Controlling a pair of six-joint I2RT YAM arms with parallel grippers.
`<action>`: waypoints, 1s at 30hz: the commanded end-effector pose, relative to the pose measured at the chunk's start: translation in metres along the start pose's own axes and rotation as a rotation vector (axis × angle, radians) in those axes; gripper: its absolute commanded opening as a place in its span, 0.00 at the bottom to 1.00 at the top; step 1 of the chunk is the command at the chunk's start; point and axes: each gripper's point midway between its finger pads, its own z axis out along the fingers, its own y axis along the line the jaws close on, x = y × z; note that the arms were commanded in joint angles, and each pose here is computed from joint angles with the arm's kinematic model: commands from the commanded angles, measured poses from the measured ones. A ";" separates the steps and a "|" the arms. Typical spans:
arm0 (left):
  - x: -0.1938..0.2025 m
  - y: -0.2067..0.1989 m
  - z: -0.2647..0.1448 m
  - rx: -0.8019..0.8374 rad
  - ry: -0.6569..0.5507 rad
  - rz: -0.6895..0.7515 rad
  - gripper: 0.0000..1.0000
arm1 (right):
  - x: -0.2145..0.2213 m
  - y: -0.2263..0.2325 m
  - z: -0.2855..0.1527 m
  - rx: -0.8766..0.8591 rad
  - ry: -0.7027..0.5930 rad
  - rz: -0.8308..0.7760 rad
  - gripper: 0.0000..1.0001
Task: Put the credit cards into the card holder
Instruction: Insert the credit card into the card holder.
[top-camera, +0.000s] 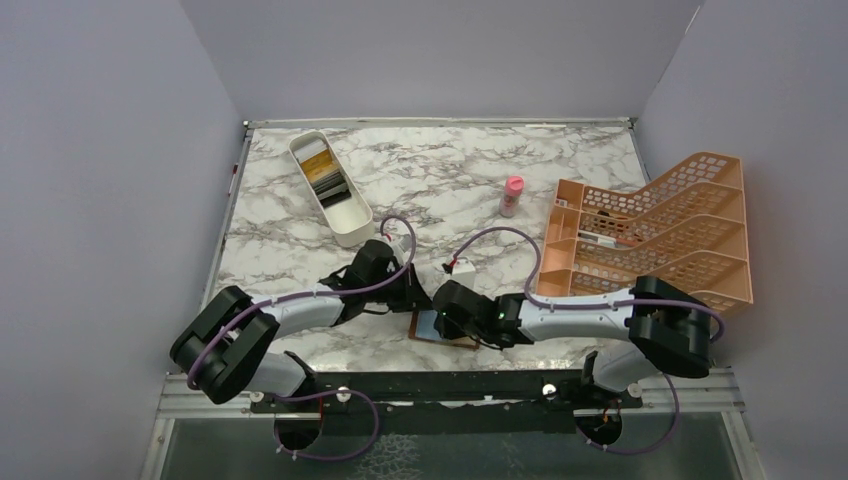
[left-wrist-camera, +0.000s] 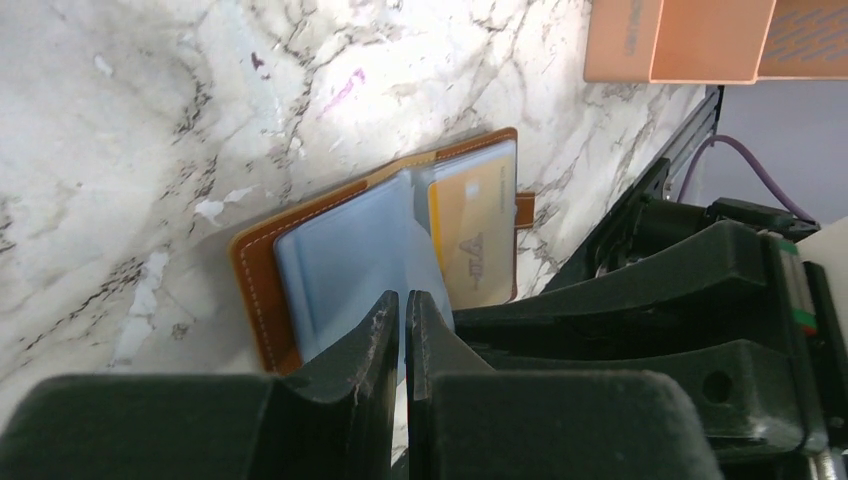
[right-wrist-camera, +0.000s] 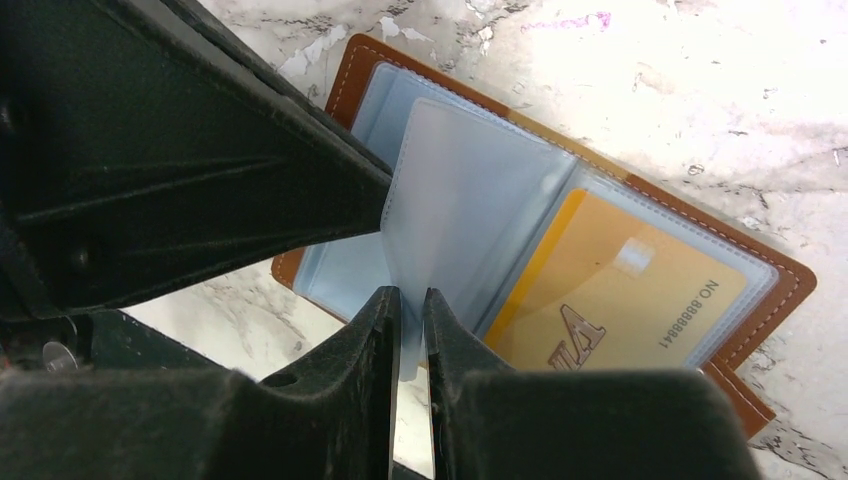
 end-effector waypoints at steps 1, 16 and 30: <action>-0.017 -0.008 0.000 -0.030 -0.064 0.028 0.11 | -0.007 -0.002 -0.006 -0.015 -0.029 0.024 0.20; 0.001 -0.047 0.019 0.080 0.023 0.057 0.12 | -0.017 -0.030 -0.043 0.060 -0.051 0.029 0.42; -0.001 -0.054 0.043 0.070 0.049 0.085 0.13 | -0.019 -0.024 -0.060 -0.019 -0.062 0.054 0.26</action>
